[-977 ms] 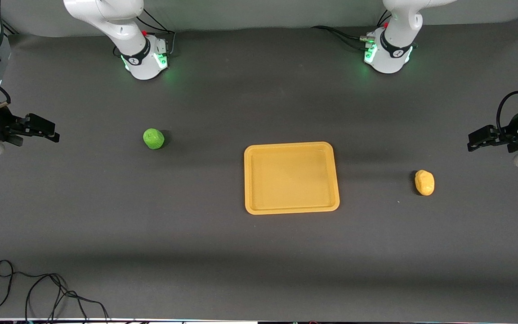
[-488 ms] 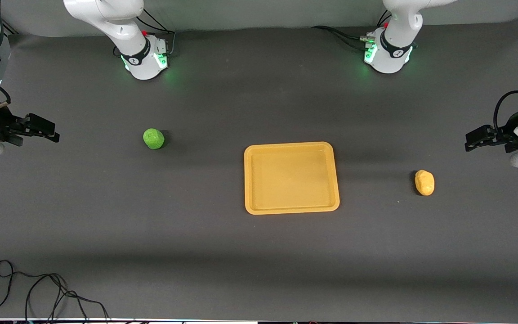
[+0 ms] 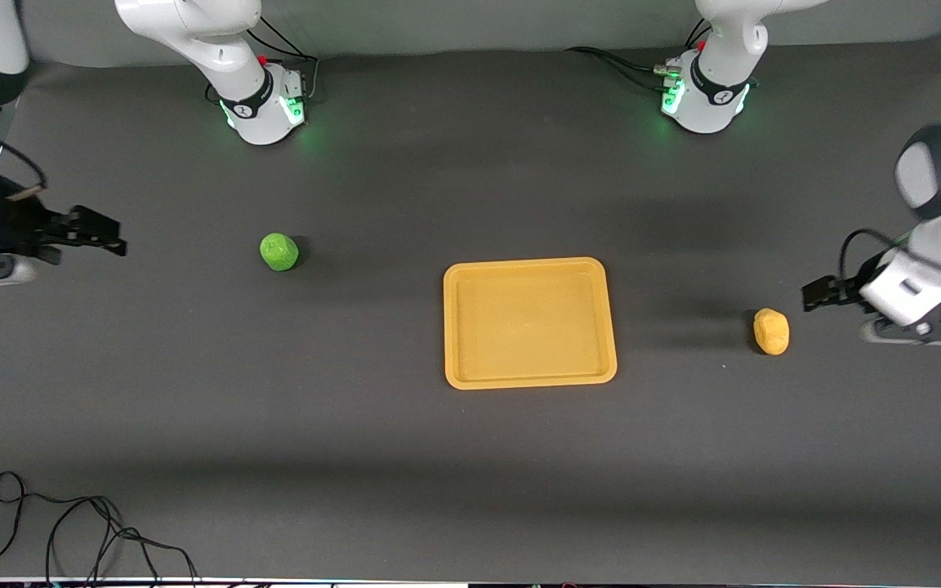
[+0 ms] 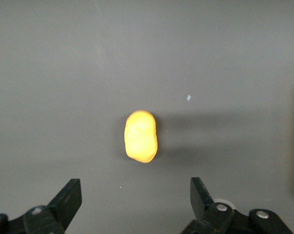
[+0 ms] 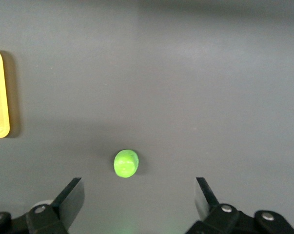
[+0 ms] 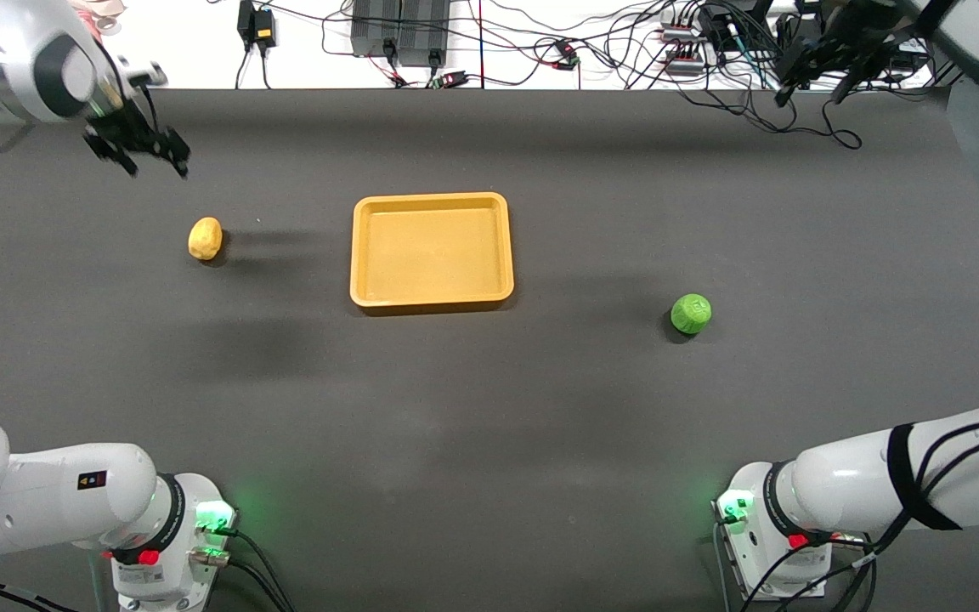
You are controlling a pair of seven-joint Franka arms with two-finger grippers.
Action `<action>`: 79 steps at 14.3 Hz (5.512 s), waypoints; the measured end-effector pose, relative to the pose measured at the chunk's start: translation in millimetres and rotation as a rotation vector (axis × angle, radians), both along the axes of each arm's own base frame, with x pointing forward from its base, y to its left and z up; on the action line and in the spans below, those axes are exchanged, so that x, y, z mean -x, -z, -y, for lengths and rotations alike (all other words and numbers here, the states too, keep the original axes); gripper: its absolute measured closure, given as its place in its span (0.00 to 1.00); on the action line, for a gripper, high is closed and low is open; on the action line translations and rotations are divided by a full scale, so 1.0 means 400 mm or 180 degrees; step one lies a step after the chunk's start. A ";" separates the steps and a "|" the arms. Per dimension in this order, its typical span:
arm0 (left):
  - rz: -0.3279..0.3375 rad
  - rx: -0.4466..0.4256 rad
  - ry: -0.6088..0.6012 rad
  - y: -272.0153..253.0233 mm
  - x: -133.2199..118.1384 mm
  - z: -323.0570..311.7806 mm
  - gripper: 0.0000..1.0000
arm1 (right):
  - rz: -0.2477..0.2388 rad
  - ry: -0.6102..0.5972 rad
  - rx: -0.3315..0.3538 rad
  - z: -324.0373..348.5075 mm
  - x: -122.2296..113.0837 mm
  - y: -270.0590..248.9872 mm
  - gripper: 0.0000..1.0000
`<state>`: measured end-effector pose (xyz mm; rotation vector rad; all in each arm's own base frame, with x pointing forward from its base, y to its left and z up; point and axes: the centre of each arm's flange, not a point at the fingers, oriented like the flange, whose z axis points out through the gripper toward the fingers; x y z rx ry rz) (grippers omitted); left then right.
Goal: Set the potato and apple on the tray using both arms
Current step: 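Lower the left gripper onto the potato while the right gripper reaches the apple, then grasp the potato with the left gripper while the right gripper grasps the apple, then release the potato on the tray while the right gripper carries the apple, then lower the green apple onto the tray beside the potato with the right gripper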
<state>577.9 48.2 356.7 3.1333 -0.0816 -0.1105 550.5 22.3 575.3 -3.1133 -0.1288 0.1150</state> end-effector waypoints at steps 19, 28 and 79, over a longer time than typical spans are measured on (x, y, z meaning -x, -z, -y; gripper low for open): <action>-0.0255 0.0200 -0.0182 0.109 -0.067 0.255 0.54 | 0.0225 0.0122 -0.0007 -0.145 0.400 0.551 0.00; -0.0390 0.0281 -0.0416 0.170 0.064 0.785 0.54 | 0.0398 0.0146 0.0008 -0.134 0.432 0.886 0.00; 0.0369 -0.0053 0.0180 -0.526 0.027 0.051 0.00 | 0.0425 0.0734 0.0025 -1.396 0.043 0.872 0.33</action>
